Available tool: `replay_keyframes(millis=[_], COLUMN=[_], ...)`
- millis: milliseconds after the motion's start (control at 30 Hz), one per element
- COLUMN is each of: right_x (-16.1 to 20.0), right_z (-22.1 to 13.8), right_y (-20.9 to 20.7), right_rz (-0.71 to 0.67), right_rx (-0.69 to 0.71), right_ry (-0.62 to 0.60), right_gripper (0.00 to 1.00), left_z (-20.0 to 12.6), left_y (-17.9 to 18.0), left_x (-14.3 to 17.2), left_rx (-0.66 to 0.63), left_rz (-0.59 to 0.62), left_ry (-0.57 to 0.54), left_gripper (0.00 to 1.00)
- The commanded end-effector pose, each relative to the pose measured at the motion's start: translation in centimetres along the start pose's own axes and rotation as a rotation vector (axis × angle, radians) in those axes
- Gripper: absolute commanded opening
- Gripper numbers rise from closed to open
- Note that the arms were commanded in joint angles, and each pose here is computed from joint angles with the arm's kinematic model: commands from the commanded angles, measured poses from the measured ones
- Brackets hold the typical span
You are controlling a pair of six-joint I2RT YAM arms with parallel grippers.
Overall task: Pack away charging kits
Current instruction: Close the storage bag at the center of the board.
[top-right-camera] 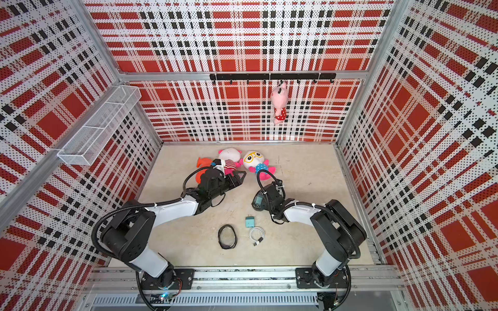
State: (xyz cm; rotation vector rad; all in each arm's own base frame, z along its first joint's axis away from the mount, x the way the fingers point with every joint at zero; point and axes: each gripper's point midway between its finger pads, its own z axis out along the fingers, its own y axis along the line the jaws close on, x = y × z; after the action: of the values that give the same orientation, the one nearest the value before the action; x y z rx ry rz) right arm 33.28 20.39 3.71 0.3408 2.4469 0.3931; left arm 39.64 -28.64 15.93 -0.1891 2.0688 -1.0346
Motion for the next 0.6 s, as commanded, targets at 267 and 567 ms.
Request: replay_keyframes(millis=[267, 567], right_x=[2.1, 2.9], right_z=[1.0, 2.6], right_y=[-0.8, -1.5], right_rz=[0.001, 0.037], right_rx=[-0.050, -0.136], right_ry=[0.039, 0.090], right_gripper=[0.18, 0.13], left_z=[4.6, 5.2], left_y=[2.3, 3.3], left_x=[6.4, 9.1], left_rx=[-0.049, -0.077], left_rz=[-0.007, -0.067], left_ry=[0.269, 0.371], left_gripper=[0.70, 0.68])
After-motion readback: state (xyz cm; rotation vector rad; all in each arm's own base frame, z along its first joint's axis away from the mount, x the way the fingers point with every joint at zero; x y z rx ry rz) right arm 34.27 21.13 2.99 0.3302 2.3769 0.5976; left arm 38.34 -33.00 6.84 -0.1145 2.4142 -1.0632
